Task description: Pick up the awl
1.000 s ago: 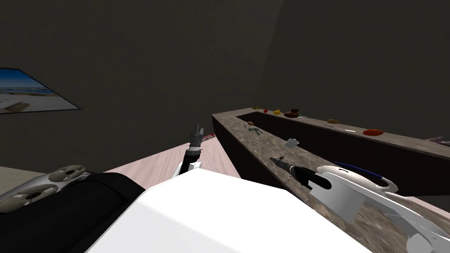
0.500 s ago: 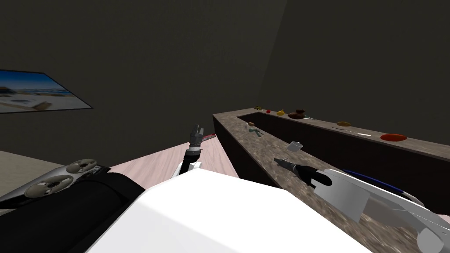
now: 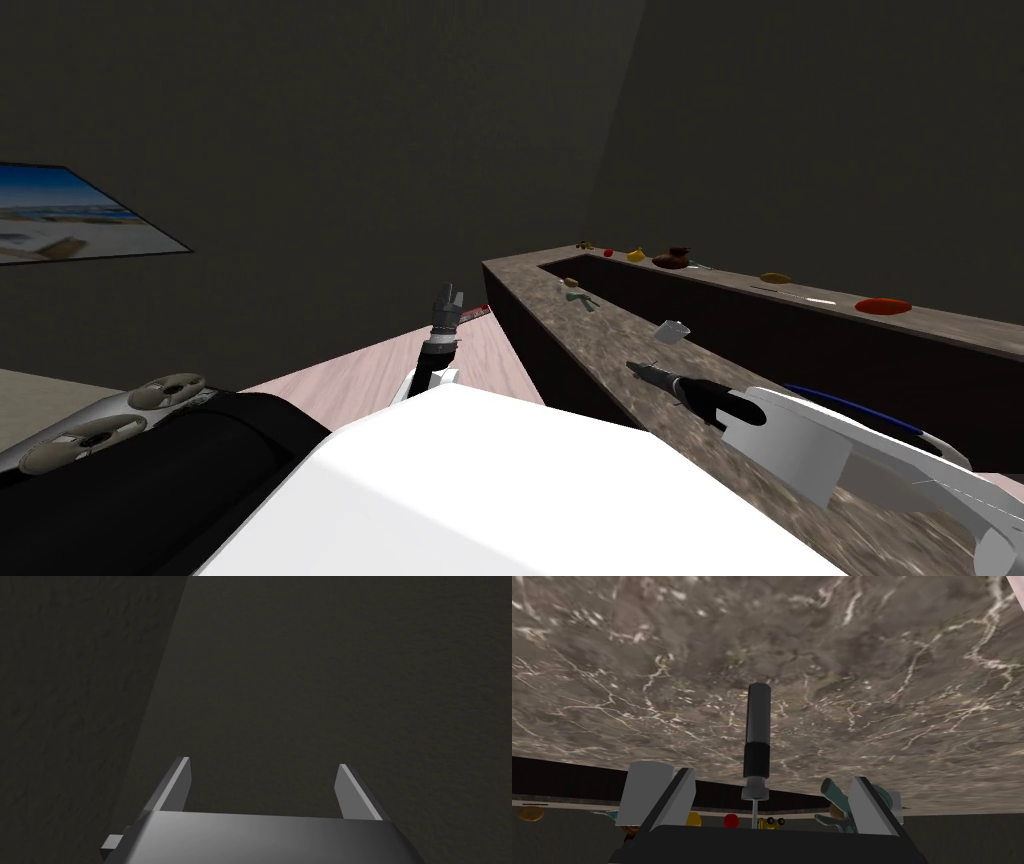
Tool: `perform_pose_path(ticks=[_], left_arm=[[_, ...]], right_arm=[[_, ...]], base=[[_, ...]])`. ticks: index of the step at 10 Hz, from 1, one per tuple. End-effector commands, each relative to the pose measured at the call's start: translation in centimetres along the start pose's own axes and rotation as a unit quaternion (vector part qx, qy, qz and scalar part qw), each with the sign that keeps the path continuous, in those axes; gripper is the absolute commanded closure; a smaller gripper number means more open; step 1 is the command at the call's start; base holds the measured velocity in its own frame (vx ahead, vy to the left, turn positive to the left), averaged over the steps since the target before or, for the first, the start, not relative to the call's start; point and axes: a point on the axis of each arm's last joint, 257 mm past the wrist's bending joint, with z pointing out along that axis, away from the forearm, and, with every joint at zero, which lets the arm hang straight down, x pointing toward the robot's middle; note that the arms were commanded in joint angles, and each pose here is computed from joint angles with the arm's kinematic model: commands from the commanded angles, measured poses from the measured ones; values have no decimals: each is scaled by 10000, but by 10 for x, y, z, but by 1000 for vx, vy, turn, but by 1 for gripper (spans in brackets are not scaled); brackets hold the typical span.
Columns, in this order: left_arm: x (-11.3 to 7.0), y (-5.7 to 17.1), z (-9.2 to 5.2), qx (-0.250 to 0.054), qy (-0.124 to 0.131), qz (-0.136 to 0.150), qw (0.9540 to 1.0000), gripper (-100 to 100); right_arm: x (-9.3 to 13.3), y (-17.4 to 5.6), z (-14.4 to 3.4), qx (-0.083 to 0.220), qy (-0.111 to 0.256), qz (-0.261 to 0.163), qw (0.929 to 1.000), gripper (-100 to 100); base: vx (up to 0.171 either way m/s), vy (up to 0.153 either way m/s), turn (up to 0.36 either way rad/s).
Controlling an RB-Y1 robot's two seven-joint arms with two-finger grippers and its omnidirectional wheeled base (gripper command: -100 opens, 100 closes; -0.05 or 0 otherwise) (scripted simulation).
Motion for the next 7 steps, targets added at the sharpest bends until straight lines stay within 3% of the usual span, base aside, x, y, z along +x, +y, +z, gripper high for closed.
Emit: perform_pose_path(ticks=[1, 7], left_arm=[[0, 0, 0, 0, 0, 0, 10000, 0], [0, 0, 0, 0, 0, 0, 10000, 0]], right_arm=[[0, -5, 3, -48, -7, -44, 10000, -100], [-1, -24, 11, -123, -33, -139, 9998, -100]], base=[[46, 60, -56], [38, 54, -55]])
